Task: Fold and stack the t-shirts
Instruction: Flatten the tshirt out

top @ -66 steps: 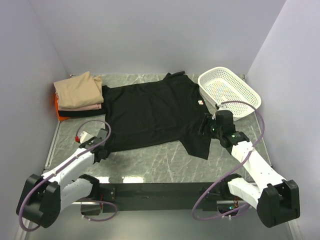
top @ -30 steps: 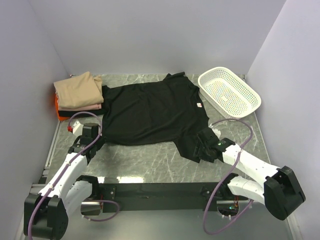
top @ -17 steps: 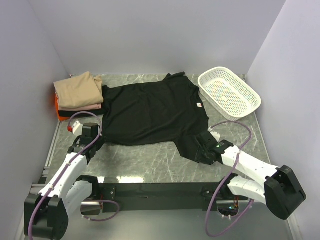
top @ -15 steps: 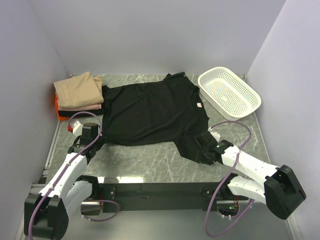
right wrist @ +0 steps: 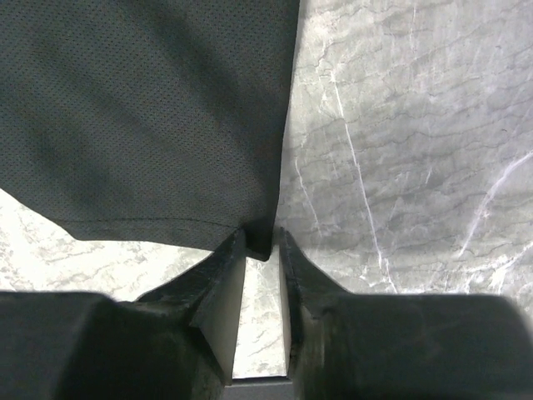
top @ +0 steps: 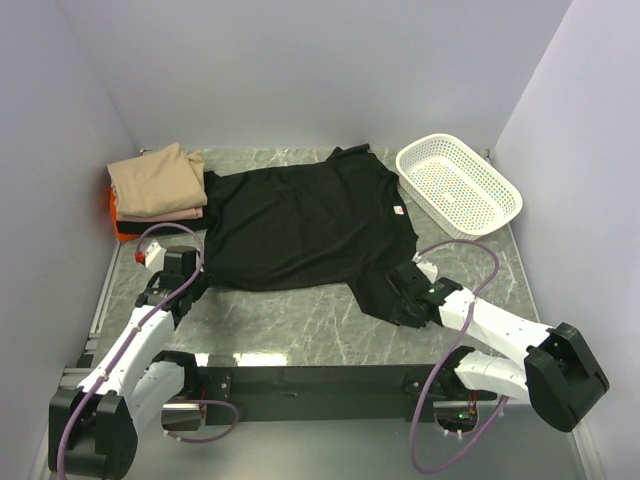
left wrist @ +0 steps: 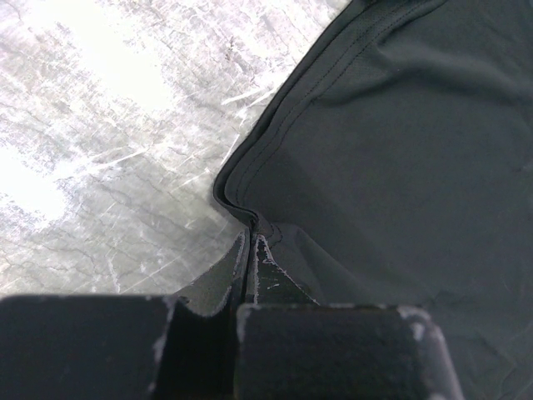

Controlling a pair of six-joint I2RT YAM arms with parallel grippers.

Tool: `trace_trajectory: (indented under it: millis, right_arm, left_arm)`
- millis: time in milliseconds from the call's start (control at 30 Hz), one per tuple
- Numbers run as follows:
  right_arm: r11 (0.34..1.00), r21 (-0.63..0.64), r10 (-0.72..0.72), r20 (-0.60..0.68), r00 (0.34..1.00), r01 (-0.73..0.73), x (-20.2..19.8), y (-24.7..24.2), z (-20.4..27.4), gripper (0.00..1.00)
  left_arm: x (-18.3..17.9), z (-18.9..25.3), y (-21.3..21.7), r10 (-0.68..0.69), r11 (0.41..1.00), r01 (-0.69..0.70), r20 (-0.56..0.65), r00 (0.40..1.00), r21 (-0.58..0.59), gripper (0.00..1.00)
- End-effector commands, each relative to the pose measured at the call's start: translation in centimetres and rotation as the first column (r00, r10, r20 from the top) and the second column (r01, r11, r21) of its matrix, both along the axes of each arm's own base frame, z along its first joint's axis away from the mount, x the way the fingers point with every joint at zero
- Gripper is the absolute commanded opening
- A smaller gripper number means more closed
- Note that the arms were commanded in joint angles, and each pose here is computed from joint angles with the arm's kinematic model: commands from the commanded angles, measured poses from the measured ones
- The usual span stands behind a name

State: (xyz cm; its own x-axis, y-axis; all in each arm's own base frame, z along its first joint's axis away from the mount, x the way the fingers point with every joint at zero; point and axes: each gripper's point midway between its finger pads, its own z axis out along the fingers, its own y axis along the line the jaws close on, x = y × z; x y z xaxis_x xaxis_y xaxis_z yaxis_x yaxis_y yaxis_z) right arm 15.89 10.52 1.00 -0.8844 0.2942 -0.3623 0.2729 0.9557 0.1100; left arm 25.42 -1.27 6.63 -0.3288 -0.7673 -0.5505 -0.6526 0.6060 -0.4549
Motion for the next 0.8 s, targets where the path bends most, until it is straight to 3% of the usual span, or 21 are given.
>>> trace_trajectory:
  millis: [0, 167, 500, 767]
  right_arm:
    - [1.0, -0.002, -0.009, 0.025, 1.0, 0.009, 0.8, 0.4, 0.3, 0.26]
    - [1.0, 0.001, -0.004, 0.026, 1.0, 0.004, 0.8, 0.5, 0.4, 0.01]
    - [0.998, -0.036, -0.033, 0.227, 0.973, 0.042, 3.3, -1.0, 7.3, 0.0]
    - [0.998, -0.041, -0.038, 0.229, 0.973, 0.049, 2.2, -1.7, 9.4, 0.0]
  left_arm:
    - [0.7, 1.2, 0.0, -0.006, 1.0, 0.006, 0.048, 0.999, 0.0, 0.01]
    - [0.7, 1.3, 0.0, -0.007, 1.0, 0.007, 0.051, 0.999, 0.001, 0.01]
    - [0.4, 1.7, -0.1, -0.014, 1.0, 0.014, 0.053, 0.999, -0.006, 0.01]
    - [-0.4, 3.0, -0.1, -0.017, 1.0, 0.018, 0.076, 0.997, -0.013, 0.01]
